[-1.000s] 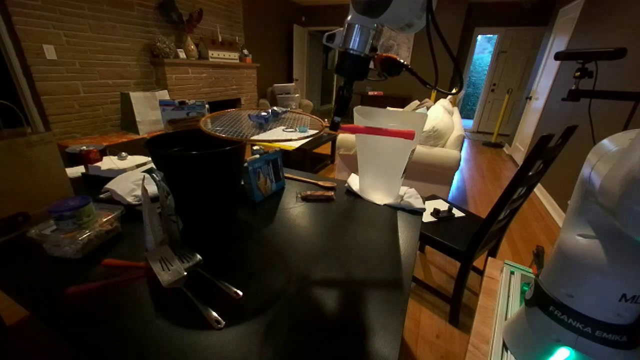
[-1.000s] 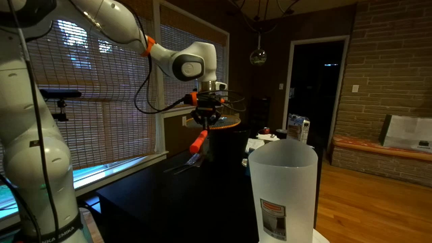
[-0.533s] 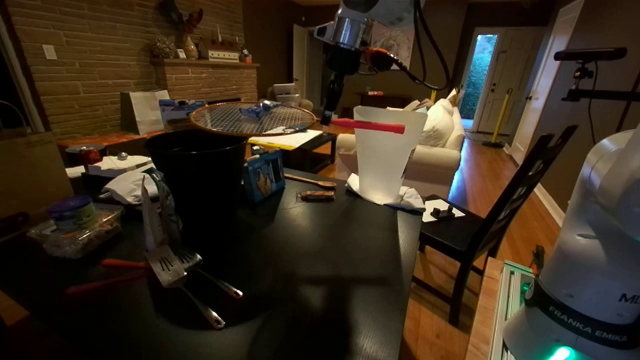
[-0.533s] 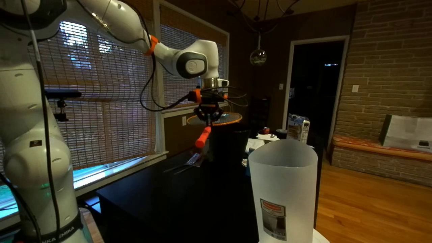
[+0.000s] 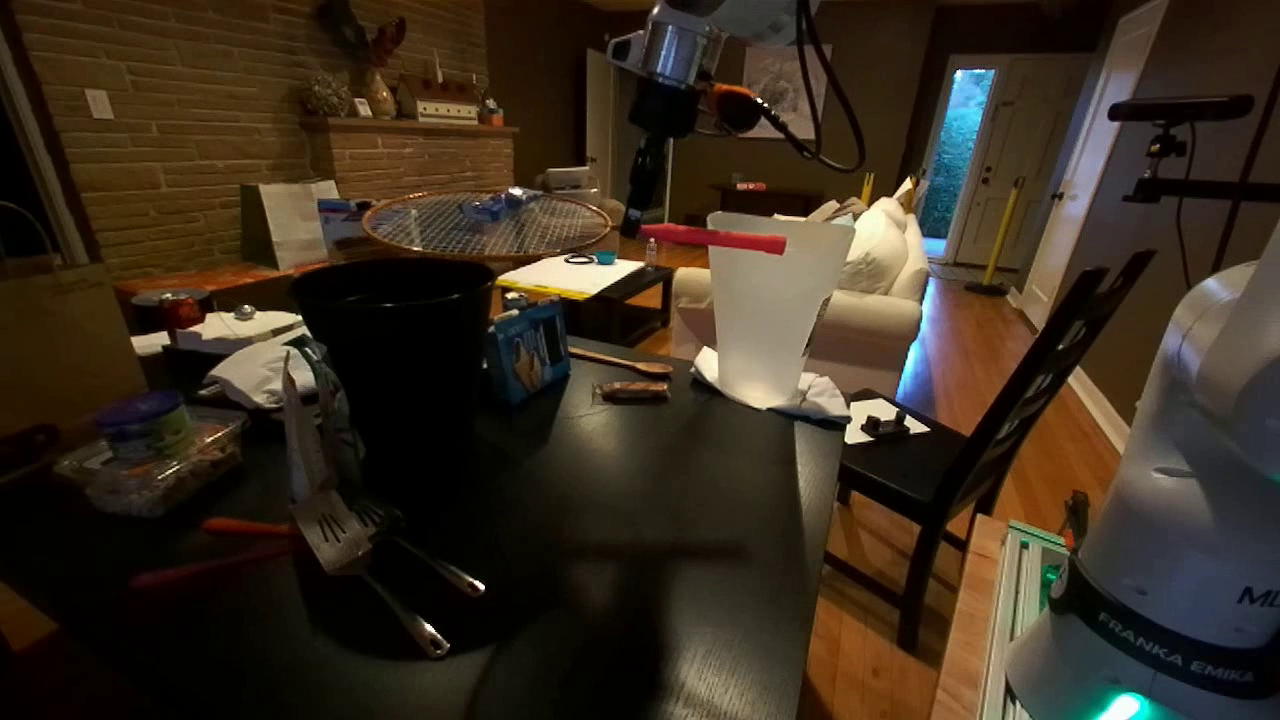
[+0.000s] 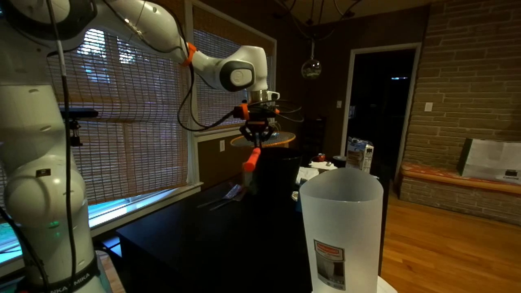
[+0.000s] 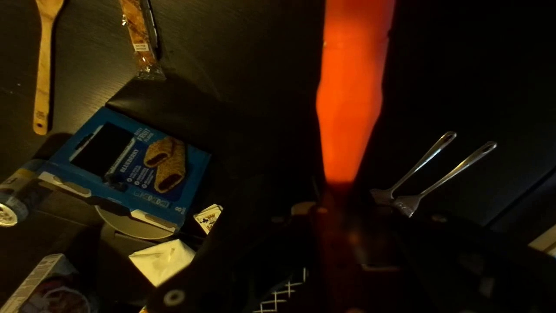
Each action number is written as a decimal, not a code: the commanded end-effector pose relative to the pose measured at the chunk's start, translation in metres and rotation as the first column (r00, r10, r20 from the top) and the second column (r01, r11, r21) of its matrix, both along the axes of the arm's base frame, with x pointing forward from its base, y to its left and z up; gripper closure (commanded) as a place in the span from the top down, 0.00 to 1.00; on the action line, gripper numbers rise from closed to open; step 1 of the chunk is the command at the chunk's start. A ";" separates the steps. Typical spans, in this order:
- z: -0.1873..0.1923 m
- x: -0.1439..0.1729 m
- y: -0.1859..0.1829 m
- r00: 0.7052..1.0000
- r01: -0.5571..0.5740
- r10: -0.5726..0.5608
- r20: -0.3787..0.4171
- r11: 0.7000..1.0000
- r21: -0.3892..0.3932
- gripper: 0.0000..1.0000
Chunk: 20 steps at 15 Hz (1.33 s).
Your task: Put the chocolate bar inside the trash can using the racket
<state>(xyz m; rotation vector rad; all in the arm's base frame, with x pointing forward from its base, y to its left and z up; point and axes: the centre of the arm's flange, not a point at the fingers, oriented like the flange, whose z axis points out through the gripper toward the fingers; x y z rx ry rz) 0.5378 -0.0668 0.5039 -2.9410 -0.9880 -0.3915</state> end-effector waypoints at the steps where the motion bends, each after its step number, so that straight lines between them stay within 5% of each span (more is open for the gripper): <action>1: 0.010 0.029 0.002 0.999 0.030 -0.029 0.013 0.999 -0.032 0.04; 20: -0.003 0.108 0.021 0.972 0.182 -0.154 0.178 0.971 -0.154 0.04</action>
